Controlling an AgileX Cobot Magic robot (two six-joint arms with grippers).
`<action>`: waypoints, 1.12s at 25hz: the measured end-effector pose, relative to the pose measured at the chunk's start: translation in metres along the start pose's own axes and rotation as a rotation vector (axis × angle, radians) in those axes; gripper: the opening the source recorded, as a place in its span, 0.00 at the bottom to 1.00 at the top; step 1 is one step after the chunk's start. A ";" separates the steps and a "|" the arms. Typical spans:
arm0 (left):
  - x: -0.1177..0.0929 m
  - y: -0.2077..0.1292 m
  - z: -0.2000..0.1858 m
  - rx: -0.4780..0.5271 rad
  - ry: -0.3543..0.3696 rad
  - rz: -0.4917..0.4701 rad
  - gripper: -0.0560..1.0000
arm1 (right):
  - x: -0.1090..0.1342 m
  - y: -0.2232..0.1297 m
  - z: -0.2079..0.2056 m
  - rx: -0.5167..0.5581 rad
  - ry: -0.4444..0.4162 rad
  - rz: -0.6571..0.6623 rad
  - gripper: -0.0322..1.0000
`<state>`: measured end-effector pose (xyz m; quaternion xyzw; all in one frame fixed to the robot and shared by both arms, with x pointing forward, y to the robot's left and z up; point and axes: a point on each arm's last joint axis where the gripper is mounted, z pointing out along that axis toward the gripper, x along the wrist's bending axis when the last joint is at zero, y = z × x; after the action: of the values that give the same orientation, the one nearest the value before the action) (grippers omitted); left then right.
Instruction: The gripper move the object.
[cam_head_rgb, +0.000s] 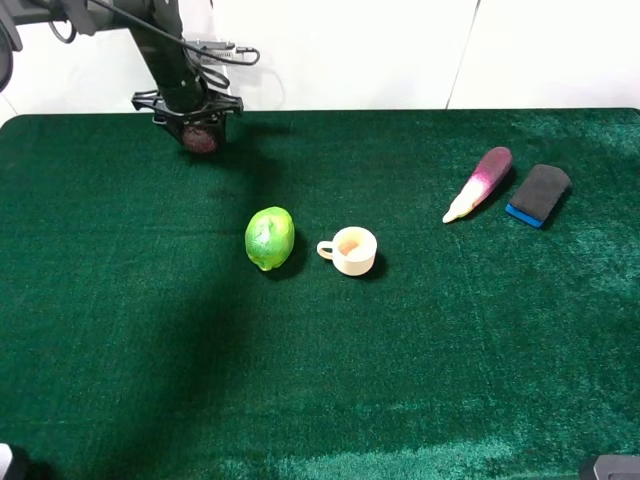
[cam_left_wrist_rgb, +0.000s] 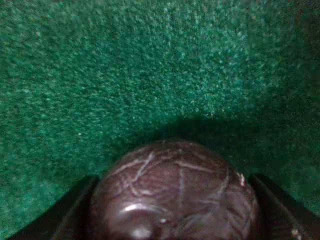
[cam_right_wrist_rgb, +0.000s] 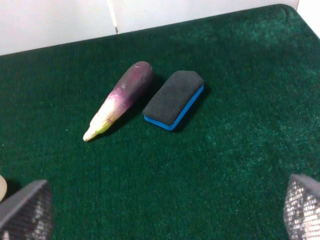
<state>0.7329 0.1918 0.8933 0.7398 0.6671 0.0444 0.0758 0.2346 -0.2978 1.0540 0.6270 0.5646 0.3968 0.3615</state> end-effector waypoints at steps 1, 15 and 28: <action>0.000 0.001 -0.004 0.003 0.000 0.000 0.63 | 0.000 0.000 0.000 0.000 0.000 0.000 0.70; -0.001 0.006 -0.037 0.071 0.006 0.003 0.63 | 0.000 0.000 0.000 0.000 0.000 0.000 0.70; -0.043 0.003 -0.062 0.023 -0.002 0.088 0.63 | 0.000 0.000 0.000 0.000 0.000 0.000 0.70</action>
<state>0.7209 0.1522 0.9568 0.7694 0.6342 0.0393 0.0657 0.2346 -0.2978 1.0540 0.6270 0.5646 0.3968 0.3615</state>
